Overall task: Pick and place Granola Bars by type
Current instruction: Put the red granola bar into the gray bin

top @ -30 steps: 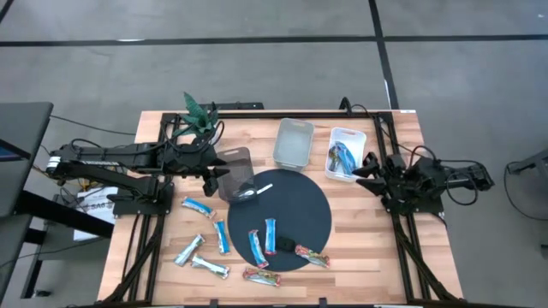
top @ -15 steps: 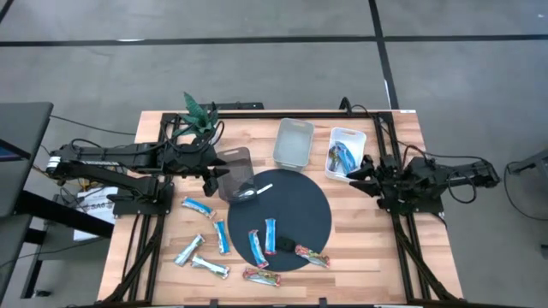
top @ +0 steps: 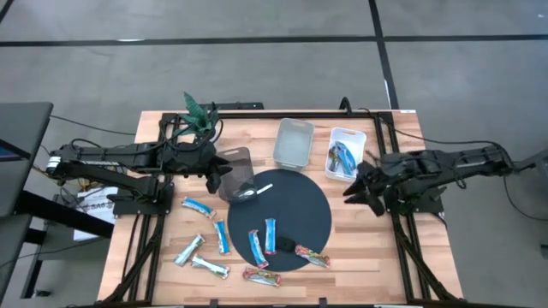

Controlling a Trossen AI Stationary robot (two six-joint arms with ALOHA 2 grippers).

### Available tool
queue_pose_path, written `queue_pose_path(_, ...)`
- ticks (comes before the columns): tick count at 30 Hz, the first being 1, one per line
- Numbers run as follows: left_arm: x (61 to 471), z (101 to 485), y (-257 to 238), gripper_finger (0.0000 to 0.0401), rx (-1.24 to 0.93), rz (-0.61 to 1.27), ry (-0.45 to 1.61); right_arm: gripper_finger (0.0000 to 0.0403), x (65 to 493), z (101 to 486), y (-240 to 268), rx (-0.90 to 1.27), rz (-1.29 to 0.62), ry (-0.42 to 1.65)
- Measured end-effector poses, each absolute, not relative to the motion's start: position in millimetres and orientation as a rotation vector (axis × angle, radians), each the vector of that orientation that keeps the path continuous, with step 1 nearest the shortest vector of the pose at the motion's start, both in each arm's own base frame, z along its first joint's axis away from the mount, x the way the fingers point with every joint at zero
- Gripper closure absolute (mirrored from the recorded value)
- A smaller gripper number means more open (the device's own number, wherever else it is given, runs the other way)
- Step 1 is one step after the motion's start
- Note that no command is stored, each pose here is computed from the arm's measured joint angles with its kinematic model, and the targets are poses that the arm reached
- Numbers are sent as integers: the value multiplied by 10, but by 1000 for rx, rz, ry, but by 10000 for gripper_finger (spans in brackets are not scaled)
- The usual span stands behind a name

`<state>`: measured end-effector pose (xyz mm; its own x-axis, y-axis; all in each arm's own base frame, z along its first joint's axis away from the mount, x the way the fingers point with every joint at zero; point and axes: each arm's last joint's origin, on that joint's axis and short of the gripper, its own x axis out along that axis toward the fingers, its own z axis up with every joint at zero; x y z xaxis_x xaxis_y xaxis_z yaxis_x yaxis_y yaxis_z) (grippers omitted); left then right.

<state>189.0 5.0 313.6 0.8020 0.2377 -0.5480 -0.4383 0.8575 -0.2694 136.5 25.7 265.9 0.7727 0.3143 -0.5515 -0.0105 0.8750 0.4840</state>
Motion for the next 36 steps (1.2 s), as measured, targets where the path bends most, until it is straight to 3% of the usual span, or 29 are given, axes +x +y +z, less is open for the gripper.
queue_pose_path(7, 1891, 3137, 50, 267, -392, 370, 526, 270, 1721, 2745, 466, 528, 306, 965)
queue_pose_path(12, 1891, 3137, 50, 267, -389, 370, 527, 270, 1953, 2639, 743, 504, 400, 1131)
queue_pose_path(17, 1889, 3134, 50, 267, -388, 370, 530, 263, 2152, 2428, 952, 542, 378, 1254)
queue_pose_path(29, 1840, 3068, 51, 267, -335, 376, 620, 171, 2609, 1994, 1124, 708, 319, 1291)
queue_pose_path(36, 1839, 3068, 51, 267, -314, 369, 624, 168, 2779, 1712, 1251, 680, 288, 1384)
